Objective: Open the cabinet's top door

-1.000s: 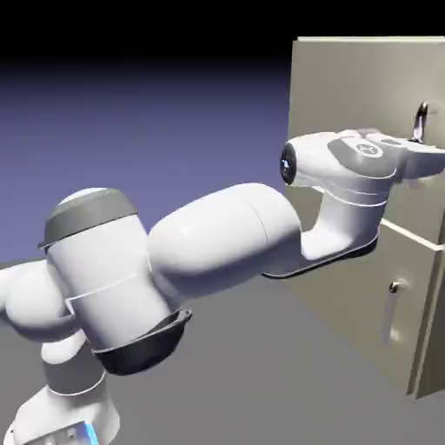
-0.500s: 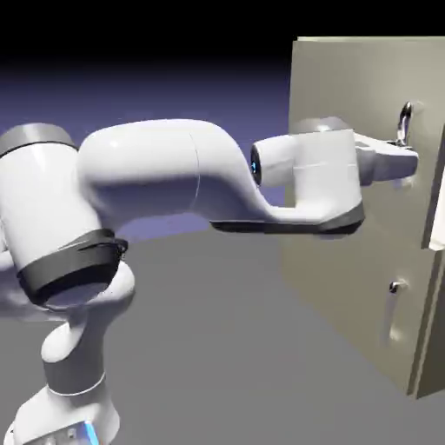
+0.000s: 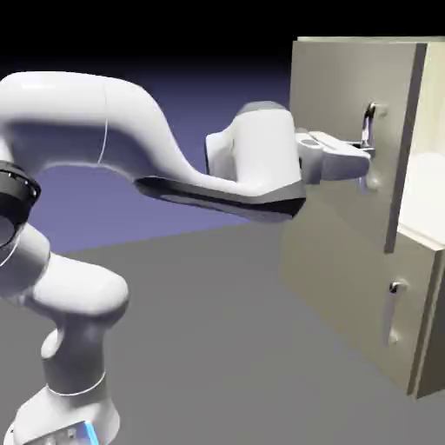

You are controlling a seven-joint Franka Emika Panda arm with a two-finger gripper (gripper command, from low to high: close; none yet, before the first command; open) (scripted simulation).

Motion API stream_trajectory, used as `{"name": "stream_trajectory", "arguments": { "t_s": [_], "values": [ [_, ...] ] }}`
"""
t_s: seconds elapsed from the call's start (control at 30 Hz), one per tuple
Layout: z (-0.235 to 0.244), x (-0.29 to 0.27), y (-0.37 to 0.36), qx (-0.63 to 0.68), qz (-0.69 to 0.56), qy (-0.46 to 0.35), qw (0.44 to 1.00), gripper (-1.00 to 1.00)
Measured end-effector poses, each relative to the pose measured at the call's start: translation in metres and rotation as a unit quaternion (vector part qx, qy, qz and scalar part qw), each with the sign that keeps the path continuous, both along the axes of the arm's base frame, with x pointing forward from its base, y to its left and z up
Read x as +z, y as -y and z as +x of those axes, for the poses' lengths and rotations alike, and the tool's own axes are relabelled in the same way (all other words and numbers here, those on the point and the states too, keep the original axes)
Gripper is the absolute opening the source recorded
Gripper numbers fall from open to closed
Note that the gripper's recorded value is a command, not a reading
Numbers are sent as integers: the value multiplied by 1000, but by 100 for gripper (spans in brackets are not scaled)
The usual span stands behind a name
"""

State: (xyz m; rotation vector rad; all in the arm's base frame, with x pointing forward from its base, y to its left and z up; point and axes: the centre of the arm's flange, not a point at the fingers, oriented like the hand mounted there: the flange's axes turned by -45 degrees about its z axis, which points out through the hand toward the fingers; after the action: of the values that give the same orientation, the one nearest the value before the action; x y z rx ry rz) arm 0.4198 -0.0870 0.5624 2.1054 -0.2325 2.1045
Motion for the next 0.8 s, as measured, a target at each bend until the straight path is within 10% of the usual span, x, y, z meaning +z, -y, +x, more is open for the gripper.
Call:
{"name": "stream_trajectory", "arguments": {
  "t_s": [0.8],
  "values": [
    [-107,0,-77,-124,0,0,992,-100]
  ]
}}
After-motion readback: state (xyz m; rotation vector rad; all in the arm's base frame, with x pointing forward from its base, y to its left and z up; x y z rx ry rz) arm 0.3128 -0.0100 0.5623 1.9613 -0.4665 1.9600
